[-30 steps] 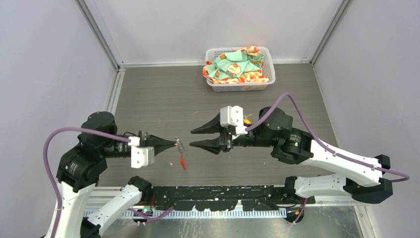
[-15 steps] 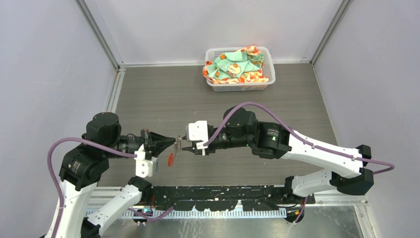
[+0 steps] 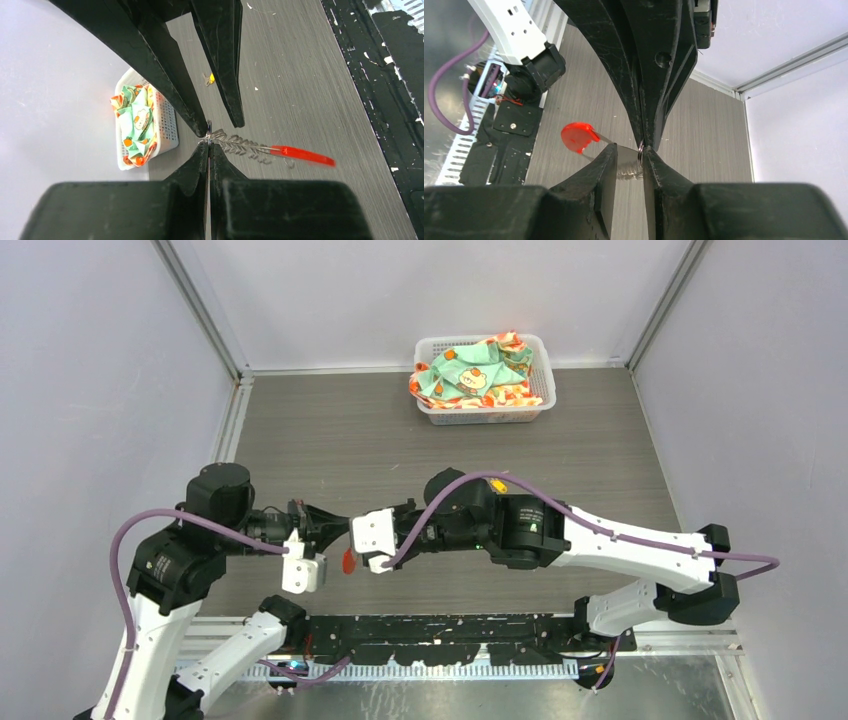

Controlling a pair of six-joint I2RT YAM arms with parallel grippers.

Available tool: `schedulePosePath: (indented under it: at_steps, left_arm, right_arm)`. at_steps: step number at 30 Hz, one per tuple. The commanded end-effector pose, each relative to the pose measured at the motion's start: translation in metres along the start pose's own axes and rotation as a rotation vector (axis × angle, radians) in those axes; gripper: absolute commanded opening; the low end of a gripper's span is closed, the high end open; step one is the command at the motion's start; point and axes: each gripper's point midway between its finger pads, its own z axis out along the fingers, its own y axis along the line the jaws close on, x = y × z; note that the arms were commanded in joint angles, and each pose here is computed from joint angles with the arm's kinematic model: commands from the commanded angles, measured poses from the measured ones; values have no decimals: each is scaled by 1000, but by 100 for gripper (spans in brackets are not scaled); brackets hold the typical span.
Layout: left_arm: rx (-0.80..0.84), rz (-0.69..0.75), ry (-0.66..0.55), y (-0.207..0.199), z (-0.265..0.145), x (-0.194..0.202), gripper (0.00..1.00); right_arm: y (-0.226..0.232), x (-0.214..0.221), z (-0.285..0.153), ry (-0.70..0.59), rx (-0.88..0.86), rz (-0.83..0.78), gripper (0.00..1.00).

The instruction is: Put the keys on the keyring

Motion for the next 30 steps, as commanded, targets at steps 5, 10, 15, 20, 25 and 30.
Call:
schedulePosePath:
  at_steps: [5,10,15,20,25,30]
  left_arm:
    - [-6,32,-18,2,-4,-9,0]
    - [-3,24,-14,0,-4,-8,0]
    - [0,4,-38,-1,-4,-13,0]
    - [-50,-110,-64,6,-7,-22,47]
    - [-83,-284,-76,5,-8,-25,51]
    - [-138,-431,-152,12,-8,-39,40]
  right_arm:
    - [-24,-16,-1,-12,98,-67,25]
    - [-26,-19,-1,-17,112,-74,7]
    - [-30,-16,0,2,151,-87,1]
    - [-34,-27,-15,-66,202,-96,1]
    - [-21,-49,-45,-240,181,-93,1]
    - [-8,-53,-58,-342,171,-81,1]
